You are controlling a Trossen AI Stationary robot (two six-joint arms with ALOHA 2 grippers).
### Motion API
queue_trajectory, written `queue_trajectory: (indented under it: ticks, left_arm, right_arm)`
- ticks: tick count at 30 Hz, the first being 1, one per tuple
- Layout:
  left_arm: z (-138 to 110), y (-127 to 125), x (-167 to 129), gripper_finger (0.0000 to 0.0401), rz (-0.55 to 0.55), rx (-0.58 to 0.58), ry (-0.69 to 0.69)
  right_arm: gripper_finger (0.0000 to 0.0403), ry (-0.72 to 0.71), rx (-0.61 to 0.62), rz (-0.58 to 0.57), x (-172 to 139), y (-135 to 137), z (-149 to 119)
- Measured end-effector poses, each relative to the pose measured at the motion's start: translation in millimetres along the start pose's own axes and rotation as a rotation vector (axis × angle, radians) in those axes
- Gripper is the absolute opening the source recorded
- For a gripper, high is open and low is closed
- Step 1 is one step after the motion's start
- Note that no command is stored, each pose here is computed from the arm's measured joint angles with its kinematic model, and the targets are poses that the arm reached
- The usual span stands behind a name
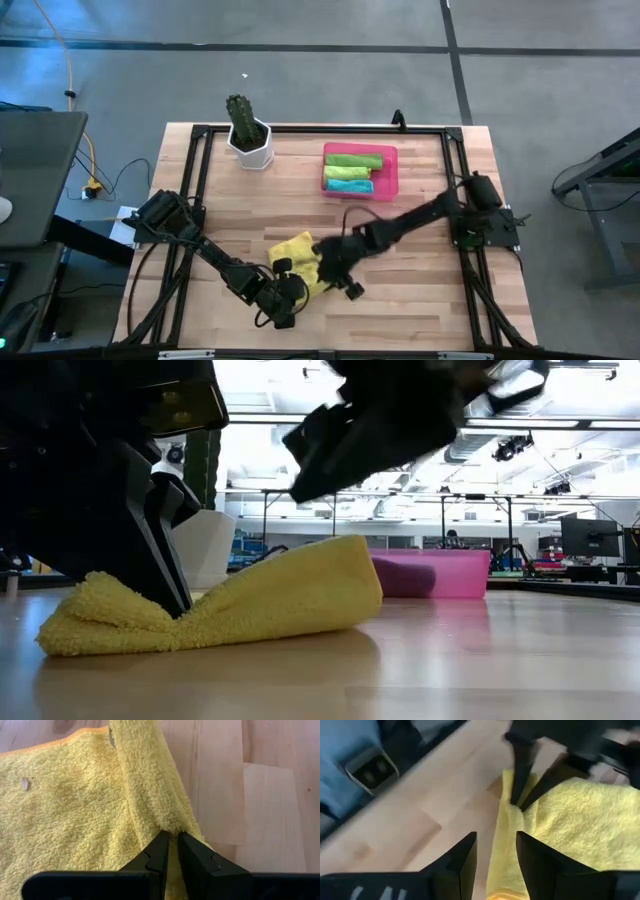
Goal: Roll microfiber towels into tight, uniform cylinder then place into a basket
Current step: Roll the yellow microfiber cloth
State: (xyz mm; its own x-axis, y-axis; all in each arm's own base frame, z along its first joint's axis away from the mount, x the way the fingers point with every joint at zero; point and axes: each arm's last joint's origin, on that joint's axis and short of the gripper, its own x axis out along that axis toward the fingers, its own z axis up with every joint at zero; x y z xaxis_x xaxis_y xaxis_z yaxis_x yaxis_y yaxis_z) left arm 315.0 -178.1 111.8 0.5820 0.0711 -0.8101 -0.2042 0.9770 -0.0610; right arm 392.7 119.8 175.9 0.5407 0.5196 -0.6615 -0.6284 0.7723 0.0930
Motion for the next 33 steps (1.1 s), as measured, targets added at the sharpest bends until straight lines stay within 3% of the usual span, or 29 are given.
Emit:
queue_trajectory:
  ticks: [4,8,13,24,33]
  left_arm:
    - [-0.3,0.0,0.1,0.0039,0.0,0.0,0.001]
    - [-0.6,0.2,0.4,0.0039,0.002,0.001,0.002]
    - [-0.7,0.2,0.4,0.0039,0.001,-0.015,0.002]
    - [-0.9,-0.6,0.5,0.0039,-0.001,-0.037,-0.005]
    - [-0.8,-0.7,0.5,0.0039,-0.003,-0.037,-0.006]
  right_arm:
    - [0.0129,0.069,-0.172,-0.138,14.9,28.1,1.8]
    - [0.0129,0.081,-0.219,-0.249,20.4,44.4,5.9]
    - [0.0129,0.059,-0.218,-0.267,28.7,50.6,6.3]
    - [0.0129,0.179,-0.128,-0.347,55.1,38.5,-22.9]
    - [0.0129,0.265,-0.103,-0.286,51.9,35.3,-31.4]
